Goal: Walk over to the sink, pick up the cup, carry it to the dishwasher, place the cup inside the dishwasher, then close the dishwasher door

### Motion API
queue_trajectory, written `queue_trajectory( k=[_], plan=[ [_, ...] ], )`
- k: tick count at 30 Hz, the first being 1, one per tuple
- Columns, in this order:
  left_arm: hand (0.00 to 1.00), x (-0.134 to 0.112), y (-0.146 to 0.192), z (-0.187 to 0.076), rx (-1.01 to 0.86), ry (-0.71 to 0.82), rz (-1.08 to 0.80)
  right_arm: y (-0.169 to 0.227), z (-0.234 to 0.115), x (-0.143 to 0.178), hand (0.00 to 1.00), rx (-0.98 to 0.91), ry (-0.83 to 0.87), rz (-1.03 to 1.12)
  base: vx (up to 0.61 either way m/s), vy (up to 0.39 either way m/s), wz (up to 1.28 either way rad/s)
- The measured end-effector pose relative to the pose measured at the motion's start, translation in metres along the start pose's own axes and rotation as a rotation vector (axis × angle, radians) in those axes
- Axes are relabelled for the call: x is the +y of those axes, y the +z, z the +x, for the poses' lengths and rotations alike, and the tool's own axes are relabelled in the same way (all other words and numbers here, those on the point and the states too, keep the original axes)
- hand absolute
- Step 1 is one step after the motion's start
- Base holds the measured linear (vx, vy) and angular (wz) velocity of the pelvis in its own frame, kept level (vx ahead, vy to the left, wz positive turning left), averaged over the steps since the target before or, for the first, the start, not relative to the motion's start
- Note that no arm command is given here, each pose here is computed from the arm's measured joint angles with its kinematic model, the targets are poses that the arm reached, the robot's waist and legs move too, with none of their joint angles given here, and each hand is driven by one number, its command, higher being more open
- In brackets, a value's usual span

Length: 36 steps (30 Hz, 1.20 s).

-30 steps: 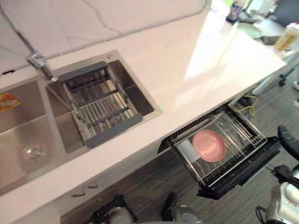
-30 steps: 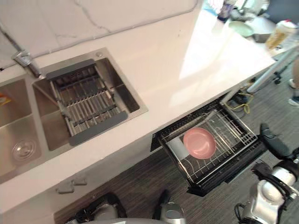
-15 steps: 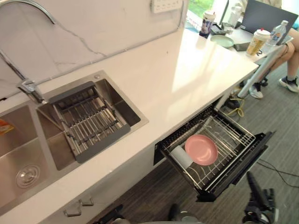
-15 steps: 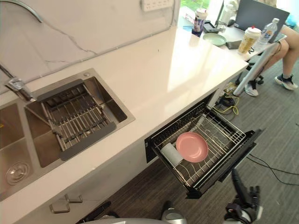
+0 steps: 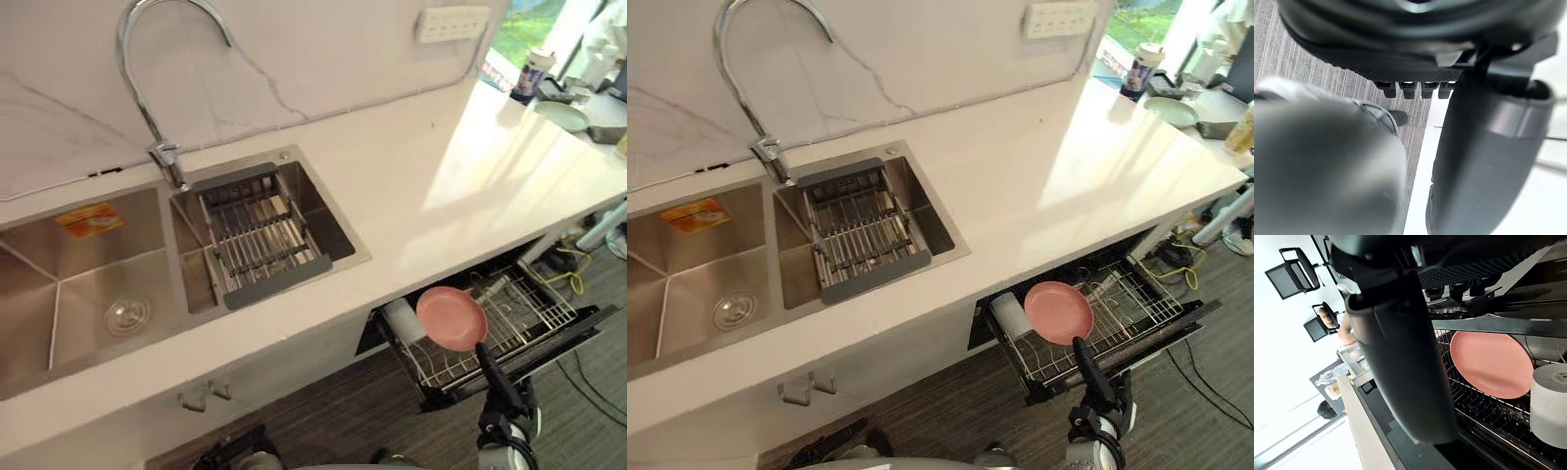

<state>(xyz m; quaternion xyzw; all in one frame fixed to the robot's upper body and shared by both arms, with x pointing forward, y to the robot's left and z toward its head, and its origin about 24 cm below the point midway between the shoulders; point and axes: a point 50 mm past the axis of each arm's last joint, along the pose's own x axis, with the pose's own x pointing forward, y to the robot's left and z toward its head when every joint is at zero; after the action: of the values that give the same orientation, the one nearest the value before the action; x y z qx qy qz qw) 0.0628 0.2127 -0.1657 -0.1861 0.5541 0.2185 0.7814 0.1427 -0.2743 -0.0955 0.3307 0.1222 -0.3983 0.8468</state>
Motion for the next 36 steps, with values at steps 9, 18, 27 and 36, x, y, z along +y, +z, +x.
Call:
queue_trajectory(
  k=[9,18,27,36],
  plan=[
    [1.00,-0.011,-0.017,-0.001,0.024,-0.058,0.037,0.034,0.036,0.055,1.00,-0.048,0.111,0.176,-0.01,0.046,0.25],
    [1.00,-0.018,-0.018,-0.001,-0.012,-0.080,0.014,0.023,0.043,0.083,1.00,0.042,0.167,0.346,0.00,0.023,0.11],
    [1.00,-0.019,-0.028,-0.002,-0.020,-0.030,-0.146,-0.014,0.011,0.065,1.00,0.139,0.303,0.037,-0.02,0.069,0.08],
    [1.00,-0.004,-0.017,-0.001,-0.035,-0.031,-0.064,-0.068,-0.039,-0.047,1.00,0.433,0.025,-0.447,0.16,0.112,0.25]
  ],
)
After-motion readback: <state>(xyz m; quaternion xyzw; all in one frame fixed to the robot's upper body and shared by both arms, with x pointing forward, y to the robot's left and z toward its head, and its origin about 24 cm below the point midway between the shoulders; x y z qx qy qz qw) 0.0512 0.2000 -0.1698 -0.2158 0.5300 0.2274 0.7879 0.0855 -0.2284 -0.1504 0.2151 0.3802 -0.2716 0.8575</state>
